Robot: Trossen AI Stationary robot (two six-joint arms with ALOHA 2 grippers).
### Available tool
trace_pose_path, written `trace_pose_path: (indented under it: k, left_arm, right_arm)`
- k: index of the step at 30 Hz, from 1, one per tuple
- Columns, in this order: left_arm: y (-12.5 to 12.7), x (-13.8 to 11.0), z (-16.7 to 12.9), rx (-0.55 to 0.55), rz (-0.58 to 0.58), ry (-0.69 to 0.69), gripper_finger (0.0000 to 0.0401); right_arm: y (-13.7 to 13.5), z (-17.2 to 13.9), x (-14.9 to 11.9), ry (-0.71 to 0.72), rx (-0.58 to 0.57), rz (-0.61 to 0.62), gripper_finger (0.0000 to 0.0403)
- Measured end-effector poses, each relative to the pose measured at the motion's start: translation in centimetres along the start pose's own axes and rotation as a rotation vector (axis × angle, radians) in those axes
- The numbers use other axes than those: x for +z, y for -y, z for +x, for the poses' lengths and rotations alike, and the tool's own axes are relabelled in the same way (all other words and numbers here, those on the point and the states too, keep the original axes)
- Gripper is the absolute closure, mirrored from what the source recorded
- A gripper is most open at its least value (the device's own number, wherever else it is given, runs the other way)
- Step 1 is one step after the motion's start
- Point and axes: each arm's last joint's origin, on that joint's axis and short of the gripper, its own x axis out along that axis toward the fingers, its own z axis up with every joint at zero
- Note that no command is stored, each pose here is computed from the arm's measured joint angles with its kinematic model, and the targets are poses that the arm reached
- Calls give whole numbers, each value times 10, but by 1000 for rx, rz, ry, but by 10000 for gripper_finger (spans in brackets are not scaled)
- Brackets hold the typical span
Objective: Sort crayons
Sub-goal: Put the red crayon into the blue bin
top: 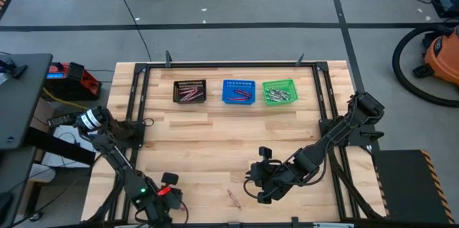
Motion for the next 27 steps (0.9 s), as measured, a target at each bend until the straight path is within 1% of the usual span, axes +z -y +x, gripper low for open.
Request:
trace_pose_path:
  k: [6,9,12,15,23,27]
  left_arm:
    - [3,5,0,-48,-28,37,287]
    - [6,9,7,-77,-52,56,287]
    - [7,7,15,-72,-41,31,287]
    - [5,3,22,-42,-33,-6,287]
    - [4,1,32,-18,-37,-50,287]
    - [0,2,34,-3,-111,-77,289]
  right_arm:
    - [0,0,0,0,0,0,343]
    - [0,0,0,0,0,0,343]
    - [0,0,0,0,0,-1,343]
    - [0,0,0,0,0,-1,343]
    - [-1,0,0,-13,20,-1,343]
    - [-1,0,0,-13,20,-1,343]
